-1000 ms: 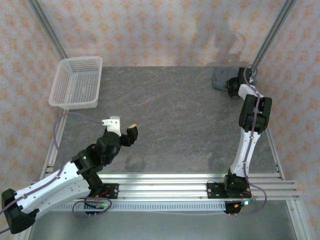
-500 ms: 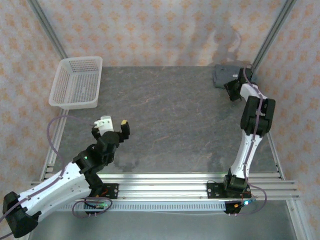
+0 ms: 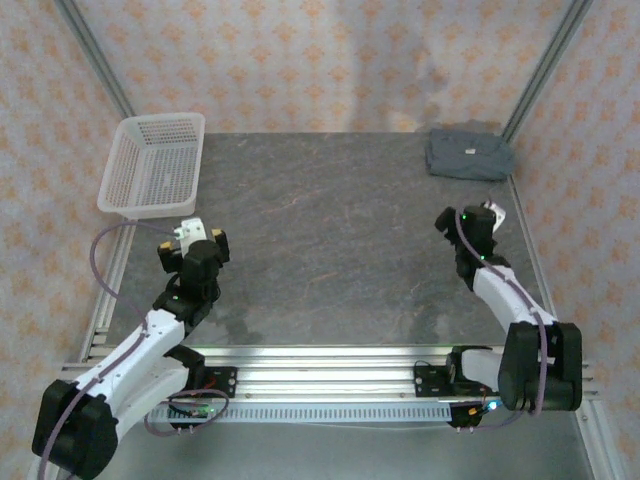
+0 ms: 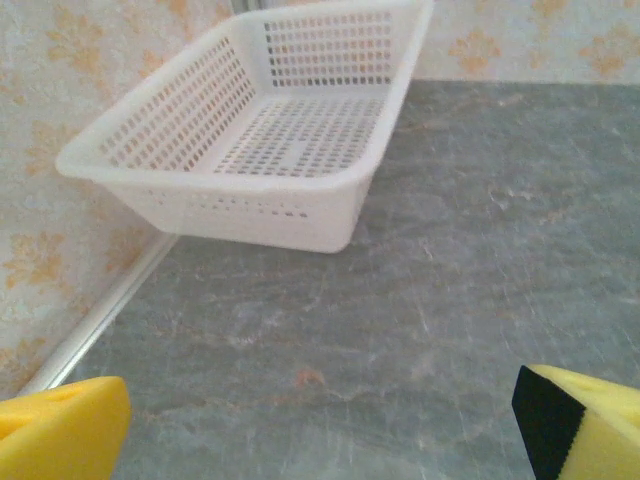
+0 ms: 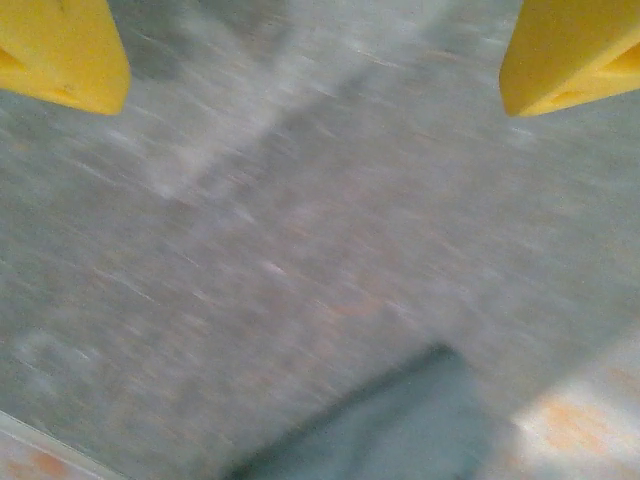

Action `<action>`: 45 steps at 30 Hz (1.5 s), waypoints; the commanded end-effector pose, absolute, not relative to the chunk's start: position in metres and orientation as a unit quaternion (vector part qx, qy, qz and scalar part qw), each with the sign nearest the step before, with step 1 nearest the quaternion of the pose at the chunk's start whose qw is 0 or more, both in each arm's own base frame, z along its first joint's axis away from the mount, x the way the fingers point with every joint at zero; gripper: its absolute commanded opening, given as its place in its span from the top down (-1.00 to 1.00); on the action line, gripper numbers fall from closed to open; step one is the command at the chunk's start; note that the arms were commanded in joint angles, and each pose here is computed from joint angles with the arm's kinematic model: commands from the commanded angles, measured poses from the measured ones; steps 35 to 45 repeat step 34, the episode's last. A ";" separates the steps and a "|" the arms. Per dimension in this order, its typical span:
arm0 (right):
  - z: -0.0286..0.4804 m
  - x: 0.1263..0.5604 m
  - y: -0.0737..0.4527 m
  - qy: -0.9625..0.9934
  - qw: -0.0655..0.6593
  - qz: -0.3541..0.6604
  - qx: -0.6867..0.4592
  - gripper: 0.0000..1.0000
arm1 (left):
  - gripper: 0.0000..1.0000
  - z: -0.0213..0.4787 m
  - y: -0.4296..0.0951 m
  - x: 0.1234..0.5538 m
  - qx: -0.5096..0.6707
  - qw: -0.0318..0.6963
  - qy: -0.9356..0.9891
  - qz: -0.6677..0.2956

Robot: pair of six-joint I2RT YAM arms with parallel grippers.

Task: Fold the inside-out t-shirt

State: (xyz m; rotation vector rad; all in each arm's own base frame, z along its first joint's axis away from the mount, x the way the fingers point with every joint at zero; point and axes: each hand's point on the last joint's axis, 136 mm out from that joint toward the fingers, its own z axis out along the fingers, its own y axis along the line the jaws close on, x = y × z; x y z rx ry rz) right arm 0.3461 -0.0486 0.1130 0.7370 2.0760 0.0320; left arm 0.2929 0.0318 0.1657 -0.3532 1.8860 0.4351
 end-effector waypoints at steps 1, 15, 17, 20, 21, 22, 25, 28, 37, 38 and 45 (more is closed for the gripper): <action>0.117 0.351 -0.073 0.823 0.497 -0.096 0.259 -0.91 | -1.00 0.160 0.040 0.301 -0.152 0.568 0.786 0.189; 0.094 0.384 -0.049 0.796 0.571 -0.089 0.180 -0.98 | -0.99 0.099 0.045 0.384 -0.123 0.574 0.803 0.100; 0.093 0.383 -0.048 0.803 0.562 -0.090 0.177 -0.98 | -1.00 0.095 0.037 0.389 -0.101 0.549 0.824 0.095; 0.093 0.384 -0.048 0.803 0.562 -0.088 0.177 -0.98 | -1.00 0.096 0.036 0.390 -0.100 0.552 0.822 0.098; 0.094 0.384 -0.048 0.801 0.566 -0.088 0.176 -0.98 | -1.00 0.097 0.036 0.390 -0.100 0.554 0.821 0.099; 0.094 0.384 -0.048 0.803 0.562 -0.088 0.176 -0.98 | -1.00 0.096 0.036 0.390 -0.100 0.550 0.823 0.102; 0.093 0.384 -0.048 0.804 0.561 -0.088 0.176 -0.98 | -1.00 0.096 0.035 0.389 -0.099 0.552 0.822 0.104; 0.092 0.386 -0.045 0.807 0.560 -0.085 0.170 -0.98 | -1.00 0.095 0.035 0.389 -0.097 0.548 0.825 0.103; 0.093 0.385 -0.044 0.805 0.562 -0.082 0.168 -0.98 | -1.00 0.096 0.035 0.390 -0.098 0.549 0.823 0.102; 0.093 0.385 -0.044 0.805 0.562 -0.082 0.168 -0.98 | -1.00 0.096 0.035 0.390 -0.098 0.549 0.823 0.102; 0.093 0.385 -0.044 0.805 0.562 -0.082 0.168 -0.98 | -1.00 0.096 0.035 0.390 -0.098 0.549 0.823 0.102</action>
